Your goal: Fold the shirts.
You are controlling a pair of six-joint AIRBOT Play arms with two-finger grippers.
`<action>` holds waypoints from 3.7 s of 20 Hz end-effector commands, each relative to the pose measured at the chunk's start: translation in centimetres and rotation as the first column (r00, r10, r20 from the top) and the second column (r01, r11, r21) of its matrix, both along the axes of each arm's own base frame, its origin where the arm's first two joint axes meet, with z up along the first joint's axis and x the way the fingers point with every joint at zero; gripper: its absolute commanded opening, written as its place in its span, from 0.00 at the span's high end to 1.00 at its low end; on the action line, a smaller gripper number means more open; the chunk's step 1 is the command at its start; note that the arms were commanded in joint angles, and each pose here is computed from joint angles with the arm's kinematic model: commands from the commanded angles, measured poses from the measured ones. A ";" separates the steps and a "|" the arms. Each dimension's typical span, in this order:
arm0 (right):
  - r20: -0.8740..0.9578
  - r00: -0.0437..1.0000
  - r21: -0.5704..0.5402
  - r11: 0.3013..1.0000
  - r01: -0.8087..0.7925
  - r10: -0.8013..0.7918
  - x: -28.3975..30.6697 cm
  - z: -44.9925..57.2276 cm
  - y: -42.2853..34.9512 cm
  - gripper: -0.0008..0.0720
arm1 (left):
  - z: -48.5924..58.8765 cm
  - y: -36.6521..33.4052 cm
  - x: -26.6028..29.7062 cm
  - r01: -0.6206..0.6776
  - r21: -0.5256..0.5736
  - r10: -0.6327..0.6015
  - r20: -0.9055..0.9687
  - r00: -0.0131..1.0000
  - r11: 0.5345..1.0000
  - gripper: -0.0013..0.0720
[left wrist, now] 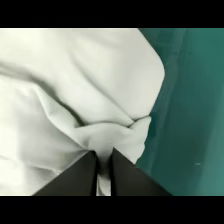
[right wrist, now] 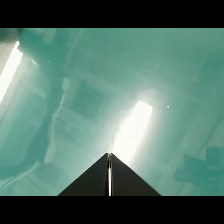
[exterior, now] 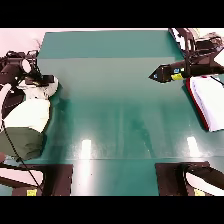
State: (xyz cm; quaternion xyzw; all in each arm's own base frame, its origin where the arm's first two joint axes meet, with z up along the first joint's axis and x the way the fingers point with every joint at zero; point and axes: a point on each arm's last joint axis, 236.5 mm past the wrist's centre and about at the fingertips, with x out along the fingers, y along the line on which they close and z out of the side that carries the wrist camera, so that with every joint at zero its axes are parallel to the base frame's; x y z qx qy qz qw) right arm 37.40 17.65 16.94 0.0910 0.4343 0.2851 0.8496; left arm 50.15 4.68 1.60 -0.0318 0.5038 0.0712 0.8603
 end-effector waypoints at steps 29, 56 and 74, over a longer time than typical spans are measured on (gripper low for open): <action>0.571 0.820 -0.008 0.998 0.058 -0.043 -6.6 23.5 -3.5 0.97 | 6.0 -26.2 -9.4 0.419 -0.320 -0.439 0.010 0.899 0.850 0.08; 0.199 0.979 -0.142 0.988 0.066 -0.037 -5.4 12.3 -6.9 0.97 | -1.0 -28.9 -7.7 0.286 -0.567 -0.315 0.048 0.948 0.773 0.94; -0.499 0.858 0.130 0.989 -0.065 0.122 -13.4 -23.4 11.4 0.37 | 2.6 -28.6 -9.4 0.368 -0.534 -0.402 0.058 0.914 0.761 0.94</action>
